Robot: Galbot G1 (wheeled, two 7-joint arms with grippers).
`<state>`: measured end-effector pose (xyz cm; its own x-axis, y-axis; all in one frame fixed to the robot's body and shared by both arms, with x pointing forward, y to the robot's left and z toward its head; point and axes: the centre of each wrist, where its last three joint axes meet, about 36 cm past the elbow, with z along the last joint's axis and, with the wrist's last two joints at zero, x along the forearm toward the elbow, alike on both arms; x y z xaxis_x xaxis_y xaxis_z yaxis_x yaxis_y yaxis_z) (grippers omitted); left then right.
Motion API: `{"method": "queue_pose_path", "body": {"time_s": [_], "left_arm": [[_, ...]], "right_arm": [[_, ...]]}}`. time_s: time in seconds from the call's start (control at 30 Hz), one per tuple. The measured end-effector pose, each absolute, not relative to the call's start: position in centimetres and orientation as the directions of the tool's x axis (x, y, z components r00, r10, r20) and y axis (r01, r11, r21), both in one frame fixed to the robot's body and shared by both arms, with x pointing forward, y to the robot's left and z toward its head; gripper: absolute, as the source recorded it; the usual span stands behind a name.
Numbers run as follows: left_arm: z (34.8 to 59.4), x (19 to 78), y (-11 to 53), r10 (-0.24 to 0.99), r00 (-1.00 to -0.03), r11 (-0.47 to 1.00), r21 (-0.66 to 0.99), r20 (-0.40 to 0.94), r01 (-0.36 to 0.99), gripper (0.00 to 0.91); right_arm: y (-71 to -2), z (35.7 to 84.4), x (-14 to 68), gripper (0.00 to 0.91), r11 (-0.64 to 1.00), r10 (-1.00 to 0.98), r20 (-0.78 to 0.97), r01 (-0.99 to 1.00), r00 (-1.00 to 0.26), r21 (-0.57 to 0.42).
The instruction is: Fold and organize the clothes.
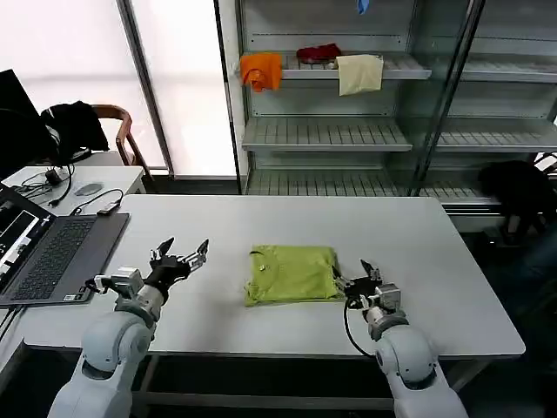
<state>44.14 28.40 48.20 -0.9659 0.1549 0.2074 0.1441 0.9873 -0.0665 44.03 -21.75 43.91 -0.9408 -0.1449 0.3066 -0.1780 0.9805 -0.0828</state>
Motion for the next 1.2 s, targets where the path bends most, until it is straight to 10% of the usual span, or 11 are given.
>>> {"method": "queue_pose_path", "body": {"time_s": [1.2], "left_arm": [[46.4,43.9,29.1,0.142,-0.968,0.989,-0.057,0.207,0.133,0.907]], "right_arm": [[-33.5,45.3,43.2,0.907,0.974,0.015,0.272,-0.048,-0.962,-0.222]]}}
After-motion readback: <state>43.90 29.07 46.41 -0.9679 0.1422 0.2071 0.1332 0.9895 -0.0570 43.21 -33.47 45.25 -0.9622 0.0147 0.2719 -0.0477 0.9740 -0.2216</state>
